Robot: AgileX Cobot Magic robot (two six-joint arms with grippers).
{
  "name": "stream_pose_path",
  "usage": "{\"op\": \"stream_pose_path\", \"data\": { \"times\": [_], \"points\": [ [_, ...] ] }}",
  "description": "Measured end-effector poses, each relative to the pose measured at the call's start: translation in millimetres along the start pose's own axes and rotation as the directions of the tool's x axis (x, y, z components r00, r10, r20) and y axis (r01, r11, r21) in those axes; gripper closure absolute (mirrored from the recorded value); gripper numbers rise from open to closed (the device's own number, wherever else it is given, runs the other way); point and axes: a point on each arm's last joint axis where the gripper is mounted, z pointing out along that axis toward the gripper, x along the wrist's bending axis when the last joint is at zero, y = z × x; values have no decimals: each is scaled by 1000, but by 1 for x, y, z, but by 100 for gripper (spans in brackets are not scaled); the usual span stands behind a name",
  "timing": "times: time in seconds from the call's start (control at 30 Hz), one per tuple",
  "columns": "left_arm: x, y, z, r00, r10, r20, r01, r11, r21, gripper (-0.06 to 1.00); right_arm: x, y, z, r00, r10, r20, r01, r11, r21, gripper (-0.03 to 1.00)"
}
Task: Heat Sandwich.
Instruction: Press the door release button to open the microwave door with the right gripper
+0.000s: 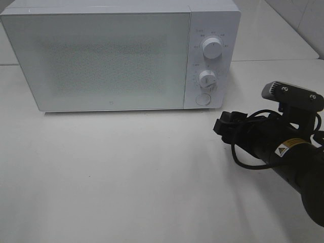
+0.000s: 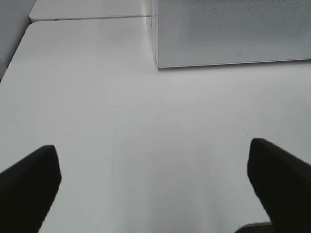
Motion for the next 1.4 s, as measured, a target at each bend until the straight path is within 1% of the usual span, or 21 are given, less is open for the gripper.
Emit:
{"op": "stream_pose_path", "data": {
  "times": [0.07, 0.13, 0.17, 0.2, 0.23, 0.27, 0.3, 0.37, 0.4, 0.43, 0.47, 0.5, 0.53, 0.57, 0.6, 0.63, 0.67, 0.7, 0.77, 0.83, 1.4],
  "points": [
    [0, 0, 0, 1000, 0, 0, 0, 1000, 0, -5, 0, 0, 0, 998, 60, 0, -60, 998, 0, 26],
    [0, 0, 0, 1000, 0, 0, 0, 1000, 0, -5, 0, 0, 0, 985, 174, 0, -174, 985, 0, 28],
    [0, 0, 0, 1000, 0, 0, 0, 1000, 0, -5, 0, 0, 0, 953, 302, 0, -302, 953, 0, 30],
    [0, 0, 0, 1000, 0, 0, 0, 1000, 0, -5, 0, 0, 0, 927, 376, 0, -376, 927, 0, 31],
    [0, 0, 0, 1000, 0, 0, 0, 1000, 0, -5, 0, 0, 0, 927, 376, 0, -376, 927, 0, 31],
    [0, 0, 0, 1000, 0, 0, 0, 1000, 0, -5, 0, 0, 0, 893, 449, 0, -449, 893, 0, 33],
    [0, 0, 0, 1000, 0, 0, 0, 1000, 0, -5, 0, 0, 0, 817, 577, 0, -577, 817, 0, 36],
    [0, 0, 0, 1000, 0, 0, 0, 1000, 0, -5, 0, 0, 0, 718, 696, 0, -696, 718, 0, 40],
    [0, 0, 0, 1000, 0, 0, 0, 1000, 0, -5, 0, 0, 0, 718, 696, 0, -696, 718, 0, 40],
    [0, 0, 0, 1000, 0, 0, 0, 1000, 0, -5, 0, 0, 0, 668, 744, 0, -744, 668, 0, 43],
    [0, 0, 0, 1000, 0, 0, 0, 1000, 0, -5, 0, 0, 0, 590, 807, 0, -807, 590, -1, 48],
    [0, 0, 0, 1000, 0, 0, 0, 1000, 0, -5, 0, 0, 0, 546, 838, 0, -838, 546, -1, 52],
    [0, 0, 0, 1000, 0, 0, 0, 1000, 0, -5, 0, 0, 0, 546, 838, 0, -838, 546, -1, 52],
    [0, 0, 0, 1000, 0, 0, 0, 1000, 0, -5, 0, 0, 0, 507, 862, 0, -862, 507, -1, 56],
    [0, 0, 0, 1000, 0, 0, 0, 1000, 0, -5, 0, 0, 0, 446, 895, 0, -895, 446, -2, 61],
    [0, 0, 0, 1000, 0, 0, 0, 1000, 0, -5, 0, 0, 0, 425, 905, 1, -905, 425, -3, 69],
    [0, 0, 0, 1000, 0, 0, 0, 1000, 0, -5, -1, 0, 0, 412, 911, 1, -911, 412, -7, 74],
    [0, 0, 0, 1000, 0, 0, 0, 1000, 0, -5, -1, 0, 0, 412, 911, 1, -911, 412, -7, 74],
    [0, 0, 0, 1000, 0, 0, 0, 1000, 0, -5, -1, 0, 0, 382, 924, 5, -924, 382, -13, 88],
    [0, 0, 0, 1000, 0, 0, 0, 1000, 0, -5, -1, 0, 0, 370, 929, 6, -929, 370, -14, 92],
    [0, 0, 0, 1000, 0, 0, 0, 1000, 0, -5, 4, 0, 5, 353, 935, 38, -935, 354, -1, 96]
  ]
}}
